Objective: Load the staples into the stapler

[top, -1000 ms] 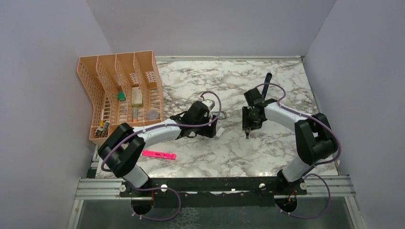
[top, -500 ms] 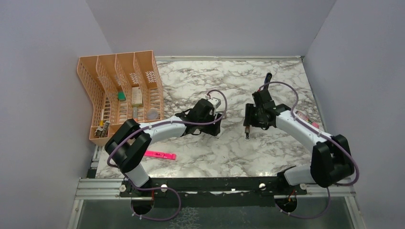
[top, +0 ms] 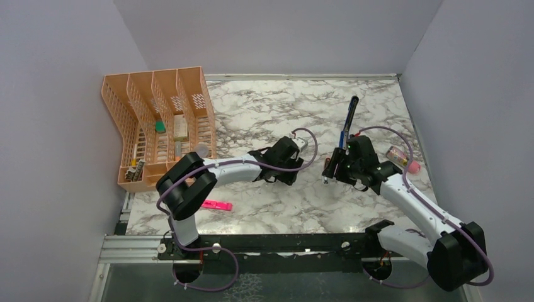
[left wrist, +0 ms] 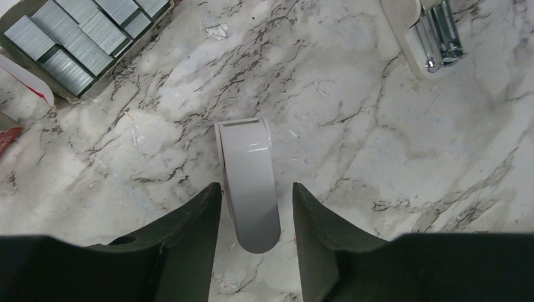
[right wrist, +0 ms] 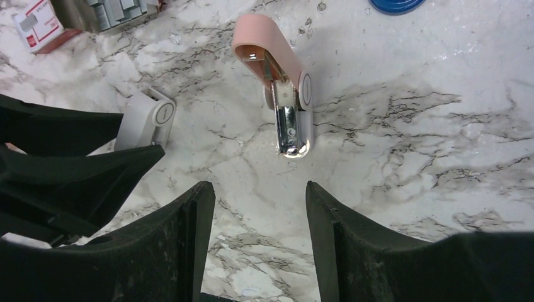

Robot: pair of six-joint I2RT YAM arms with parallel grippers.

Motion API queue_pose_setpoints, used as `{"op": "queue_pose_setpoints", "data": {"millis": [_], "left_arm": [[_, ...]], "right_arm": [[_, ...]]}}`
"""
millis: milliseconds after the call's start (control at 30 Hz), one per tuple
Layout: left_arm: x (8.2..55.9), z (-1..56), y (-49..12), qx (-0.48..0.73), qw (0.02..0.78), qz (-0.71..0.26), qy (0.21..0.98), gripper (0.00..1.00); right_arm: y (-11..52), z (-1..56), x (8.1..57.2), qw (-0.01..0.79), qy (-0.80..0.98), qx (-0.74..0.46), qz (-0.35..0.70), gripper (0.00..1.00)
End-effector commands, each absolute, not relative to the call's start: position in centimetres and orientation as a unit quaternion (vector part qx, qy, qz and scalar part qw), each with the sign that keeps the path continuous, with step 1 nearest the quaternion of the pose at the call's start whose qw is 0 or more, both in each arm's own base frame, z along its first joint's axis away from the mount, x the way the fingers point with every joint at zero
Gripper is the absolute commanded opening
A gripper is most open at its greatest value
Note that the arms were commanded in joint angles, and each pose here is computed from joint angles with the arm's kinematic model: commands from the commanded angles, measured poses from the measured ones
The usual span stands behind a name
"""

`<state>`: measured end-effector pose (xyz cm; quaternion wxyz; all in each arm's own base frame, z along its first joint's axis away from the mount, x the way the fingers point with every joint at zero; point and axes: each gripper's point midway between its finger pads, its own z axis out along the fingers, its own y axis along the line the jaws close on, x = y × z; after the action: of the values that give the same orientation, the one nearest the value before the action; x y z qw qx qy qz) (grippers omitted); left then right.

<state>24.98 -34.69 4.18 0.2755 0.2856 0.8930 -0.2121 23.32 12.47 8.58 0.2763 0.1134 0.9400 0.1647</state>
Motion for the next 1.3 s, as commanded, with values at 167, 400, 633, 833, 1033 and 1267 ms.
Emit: {"op": "queue_pose_setpoints", "data": {"millis": [167,400,633,833,1033,1267], "left_arm": [[25.8,3.5,-34.4,0.297,0.279,-0.169,0.897,0.31],[25.8,3.9,-34.3,0.287,0.285,-0.17,0.899,0.13],[25.9,4.7,-34.4,0.272,0.291,-0.177,0.9,0.01],[25.9,5.3,-34.7,0.256,0.291,-0.186,0.903,0.0],[25.8,6.2,-35.0,0.232,0.285,-0.199,0.909,0.0],[25.3,9.1,-35.3,0.19,0.256,-0.293,0.901,0.0]], "right_arm": [[12.2,10.4,24.2,0.313,0.922,0.148,0.175,0.61],[11.6,11.0,25.2,0.334,0.918,0.144,0.156,0.61],[13.3,10.3,24.3,0.319,0.919,0.114,0.203,0.61],[16.2,10.6,23.4,0.306,0.908,0.051,0.281,0.61],[17.9,10.3,22.6,0.286,0.901,0.006,0.326,0.61],[20.3,10.2,21.9,0.26,0.882,-0.034,0.392,0.62]]}}
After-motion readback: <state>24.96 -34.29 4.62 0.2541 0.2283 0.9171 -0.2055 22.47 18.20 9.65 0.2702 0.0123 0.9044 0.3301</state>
